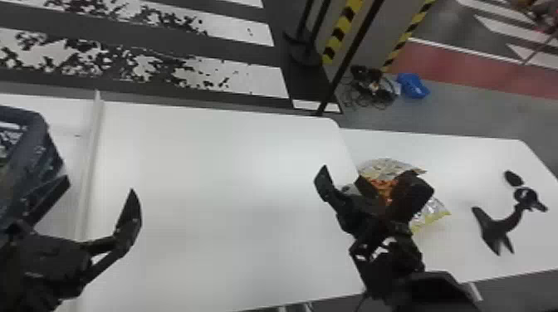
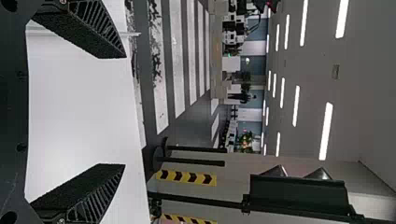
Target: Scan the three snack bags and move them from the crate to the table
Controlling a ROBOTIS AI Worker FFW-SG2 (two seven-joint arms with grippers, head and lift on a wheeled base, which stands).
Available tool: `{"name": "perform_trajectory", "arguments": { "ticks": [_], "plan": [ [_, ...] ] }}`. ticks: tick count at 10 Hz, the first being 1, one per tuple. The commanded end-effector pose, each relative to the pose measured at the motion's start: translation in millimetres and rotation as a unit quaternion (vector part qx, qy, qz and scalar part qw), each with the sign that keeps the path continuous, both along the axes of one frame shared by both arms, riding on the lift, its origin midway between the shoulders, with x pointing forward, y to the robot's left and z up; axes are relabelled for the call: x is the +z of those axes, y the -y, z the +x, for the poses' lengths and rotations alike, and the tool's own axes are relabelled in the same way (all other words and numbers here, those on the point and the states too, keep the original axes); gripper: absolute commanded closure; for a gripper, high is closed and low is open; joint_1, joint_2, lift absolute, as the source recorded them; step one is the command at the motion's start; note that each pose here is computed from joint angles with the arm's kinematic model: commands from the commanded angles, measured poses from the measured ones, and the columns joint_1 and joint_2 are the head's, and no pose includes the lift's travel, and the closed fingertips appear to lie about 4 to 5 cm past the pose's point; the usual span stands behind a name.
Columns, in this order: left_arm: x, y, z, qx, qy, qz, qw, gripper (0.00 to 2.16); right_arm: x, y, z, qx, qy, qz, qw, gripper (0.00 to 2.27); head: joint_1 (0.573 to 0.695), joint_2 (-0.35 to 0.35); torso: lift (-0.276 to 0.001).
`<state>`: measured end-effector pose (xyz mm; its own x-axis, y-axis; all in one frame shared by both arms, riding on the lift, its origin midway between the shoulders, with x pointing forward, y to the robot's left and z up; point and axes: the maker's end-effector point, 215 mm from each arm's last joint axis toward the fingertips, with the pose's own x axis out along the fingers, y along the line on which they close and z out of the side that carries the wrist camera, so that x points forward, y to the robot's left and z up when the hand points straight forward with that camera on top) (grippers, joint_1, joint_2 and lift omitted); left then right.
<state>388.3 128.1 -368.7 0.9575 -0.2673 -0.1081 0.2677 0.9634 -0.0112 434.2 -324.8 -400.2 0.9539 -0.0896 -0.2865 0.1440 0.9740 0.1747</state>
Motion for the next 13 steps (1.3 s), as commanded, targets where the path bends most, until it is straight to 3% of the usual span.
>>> {"name": "perform_trajectory", "arguments": {
  "ticks": [1, 3, 6, 8, 10, 12, 13],
  "plan": [
    [4.1, -12.9, -0.4, 0.009, 0.003, 0.002, 1.0, 0.03, 24.4, -61.2, -8.5, 0.041, 0.05, -0.031, 0.997, 0.09, 0.695, -0.289, -0.062],
    [17.5, -49.7, -0.9, 0.029, 0.015, -0.02, 0.9993, 0.03, 48.1, -102.4, -27.3, 0.057, 0.112, -0.022, 0.992, 0.09, 0.695, -0.154, -0.062],
    [44.8, -102.9, -9.2, 0.073, 0.051, -0.025, 0.9957, 0.03, 42.0, -110.4, -38.6, 0.058, 0.116, -0.029, 0.991, 0.09, 0.695, -0.036, -0.062],
    [70.1, -116.8, 1.1, 0.089, 0.07, -0.026, 0.9932, 0.03, 39.4, -128.9, -46.0, 0.074, 0.117, -0.035, 0.99, 0.09, 0.695, 0.031, -0.062],
    [56.6, -129.2, 35.6, 0.124, -0.005, 0.0, 0.9923, 0.03, 33.2, -145.9, -54.4, 0.092, 0.116, -0.041, 0.988, 0.09, 0.695, 0.073, -0.062],
    [23.4, -165.3, 61.7, 0.171, -0.101, 0.041, 0.9792, 0.15, 29.6, -153.9, -57.8, 0.111, 0.116, -0.056, 0.985, 0.09, 0.695, 0.13, -0.062],
    [17.9, -188.8, 70.0, 0.191, -0.137, 0.045, 0.9709, 0.19, 32.4, -153.1, -54.9, 0.116, 0.121, -0.061, 0.984, 0.09, 0.695, 0.142, -0.062]
  ]
}}
